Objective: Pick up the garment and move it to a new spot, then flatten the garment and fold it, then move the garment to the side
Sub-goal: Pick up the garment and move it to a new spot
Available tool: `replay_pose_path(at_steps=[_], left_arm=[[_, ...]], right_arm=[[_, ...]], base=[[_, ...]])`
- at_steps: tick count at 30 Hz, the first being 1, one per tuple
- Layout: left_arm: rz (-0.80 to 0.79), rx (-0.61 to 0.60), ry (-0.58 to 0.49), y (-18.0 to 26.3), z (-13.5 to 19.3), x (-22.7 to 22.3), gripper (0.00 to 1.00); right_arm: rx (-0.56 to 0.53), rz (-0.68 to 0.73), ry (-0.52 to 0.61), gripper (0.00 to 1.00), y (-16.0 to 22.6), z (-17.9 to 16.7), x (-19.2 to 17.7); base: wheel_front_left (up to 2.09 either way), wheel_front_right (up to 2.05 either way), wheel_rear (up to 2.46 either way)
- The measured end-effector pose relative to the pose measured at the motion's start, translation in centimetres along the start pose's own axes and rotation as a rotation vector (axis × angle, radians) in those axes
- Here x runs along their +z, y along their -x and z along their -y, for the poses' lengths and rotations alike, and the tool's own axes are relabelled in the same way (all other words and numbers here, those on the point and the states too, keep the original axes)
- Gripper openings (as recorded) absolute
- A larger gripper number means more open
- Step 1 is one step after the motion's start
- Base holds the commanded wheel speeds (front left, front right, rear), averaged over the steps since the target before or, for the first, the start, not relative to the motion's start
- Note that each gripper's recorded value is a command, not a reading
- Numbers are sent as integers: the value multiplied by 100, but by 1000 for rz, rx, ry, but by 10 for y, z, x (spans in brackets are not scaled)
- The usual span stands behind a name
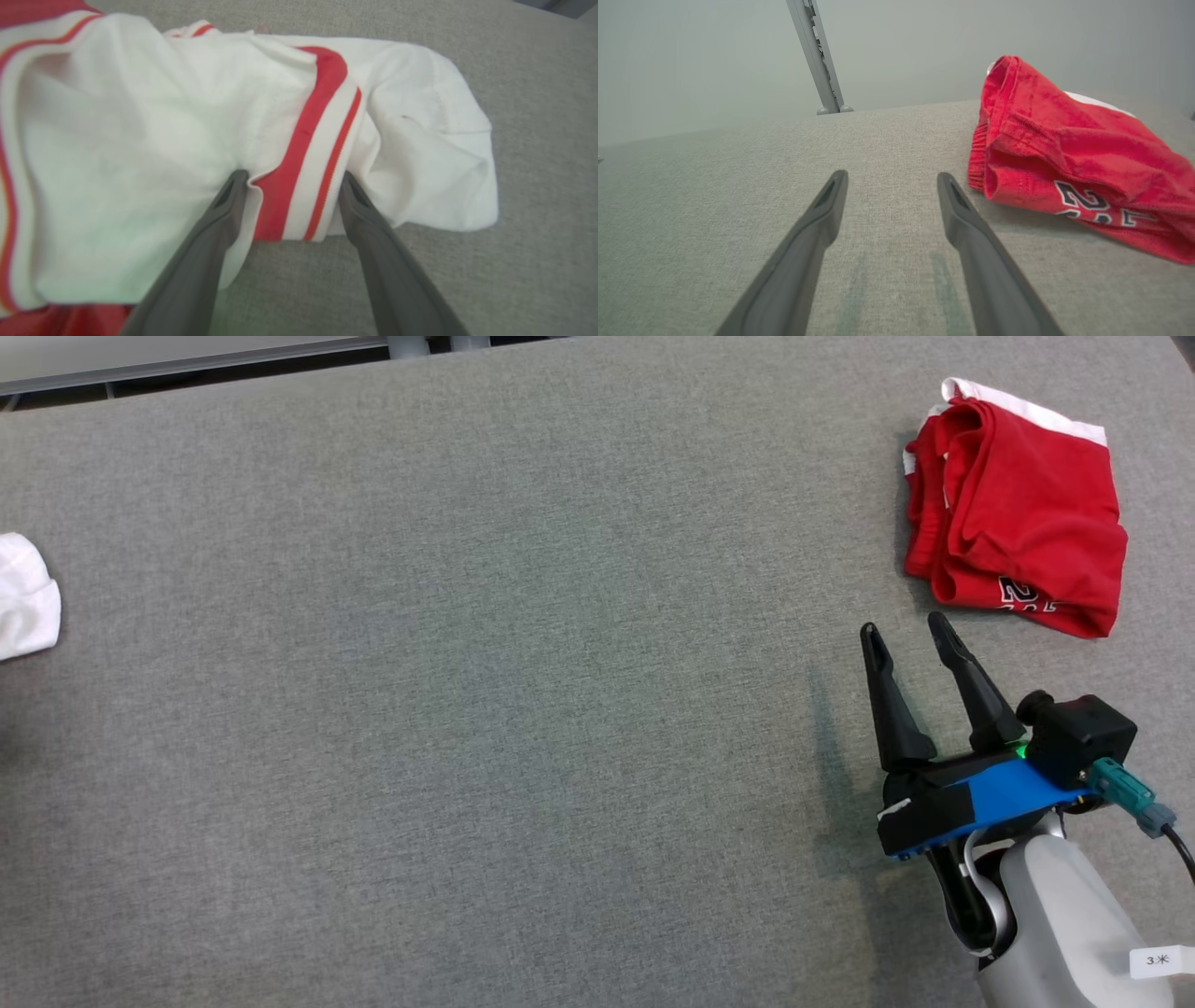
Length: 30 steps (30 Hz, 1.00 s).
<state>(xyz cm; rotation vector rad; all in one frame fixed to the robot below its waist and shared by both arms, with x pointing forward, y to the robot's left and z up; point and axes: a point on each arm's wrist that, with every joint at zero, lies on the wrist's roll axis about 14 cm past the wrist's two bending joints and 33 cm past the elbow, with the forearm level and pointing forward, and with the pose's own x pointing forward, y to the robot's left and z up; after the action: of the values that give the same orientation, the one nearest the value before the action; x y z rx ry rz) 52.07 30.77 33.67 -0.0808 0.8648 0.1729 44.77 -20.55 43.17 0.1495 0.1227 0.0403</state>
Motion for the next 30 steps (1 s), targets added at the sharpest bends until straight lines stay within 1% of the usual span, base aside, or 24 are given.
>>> replay_pose_path(at_steps=[2,3,4,7,12,16,21,26,28,30], left_arm=[[-1,-4,12,0,1,1,99],[8,-7,11,1,2,3,45],[20,-7,7,4,2,5,0],[75,-16,-22,15,3,17,0],[244,-34,-79,55,5,62,0],[366,-89,-139,92,26,92,0],[508,-209,-198,140,67,119,0],[632,-381,-264,188,124,133,0],[671,-459,-295,205,151,133,0],[707,-554,-301,221,181,130,0]], right_arm=[[-7,1,-2,100,1,2,0],[-9,3,-5,100,1,2,1],[-5,7,-8,100,0,0,2],[15,26,-16,100,-1,-9,9],[64,78,-23,100,2,-29,30],[92,109,-30,100,12,-41,43],[102,142,-34,100,28,-47,56],[91,173,-38,100,41,-43,67],[79,184,-39,100,45,-39,70],[60,197,-40,100,49,-33,74]], base=[[0,0,0],[0,0,0],[0,0,0],[0,0,0],[0,0,0],[0,0,0],[0,0,0],[0,0,0],[0,0,0],[0,0,0]])
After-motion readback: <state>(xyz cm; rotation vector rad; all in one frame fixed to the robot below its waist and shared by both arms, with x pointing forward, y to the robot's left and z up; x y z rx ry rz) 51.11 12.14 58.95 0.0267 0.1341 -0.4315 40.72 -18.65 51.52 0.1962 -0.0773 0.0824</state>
